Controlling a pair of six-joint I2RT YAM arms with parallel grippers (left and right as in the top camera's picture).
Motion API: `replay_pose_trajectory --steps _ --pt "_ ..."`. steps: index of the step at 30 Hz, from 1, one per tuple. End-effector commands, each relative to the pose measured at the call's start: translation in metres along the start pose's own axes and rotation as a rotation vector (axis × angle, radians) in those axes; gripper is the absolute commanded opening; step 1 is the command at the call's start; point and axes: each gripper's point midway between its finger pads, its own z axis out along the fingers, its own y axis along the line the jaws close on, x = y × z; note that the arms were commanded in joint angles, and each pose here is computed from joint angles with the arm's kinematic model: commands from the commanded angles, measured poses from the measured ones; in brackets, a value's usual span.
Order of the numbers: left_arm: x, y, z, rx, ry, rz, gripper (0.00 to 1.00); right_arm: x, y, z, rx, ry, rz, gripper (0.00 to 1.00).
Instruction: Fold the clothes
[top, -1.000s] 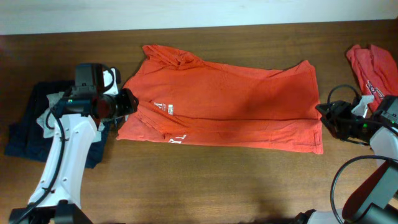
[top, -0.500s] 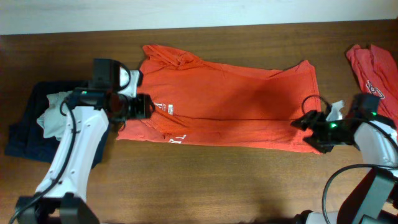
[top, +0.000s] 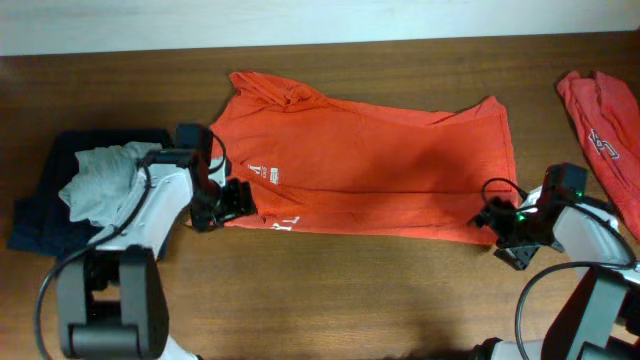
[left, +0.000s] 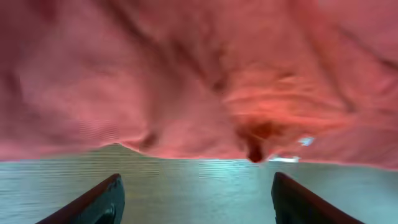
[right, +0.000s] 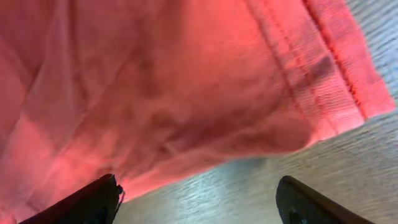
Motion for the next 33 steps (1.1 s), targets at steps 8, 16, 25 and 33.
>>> replay_pose_trajectory --steps 8,16,25,33 --pt "0.006 0.024 0.039 -0.070 0.047 -0.110 0.47 -0.006 -0.019 0.004 0.095 -0.055 0.110 0.84" --pt "0.002 0.028 0.052 -0.075 0.037 -0.122 0.02 -0.011 -0.022 0.003 0.114 -0.080 0.107 0.84" --pt "0.023 0.015 0.050 0.001 0.134 -0.133 0.01 -0.018 -0.025 0.013 0.121 -0.087 0.106 0.23" --pt "0.053 0.022 0.044 -0.032 0.257 -0.132 0.01 -0.023 -0.101 -0.018 0.369 -0.153 0.314 0.04"
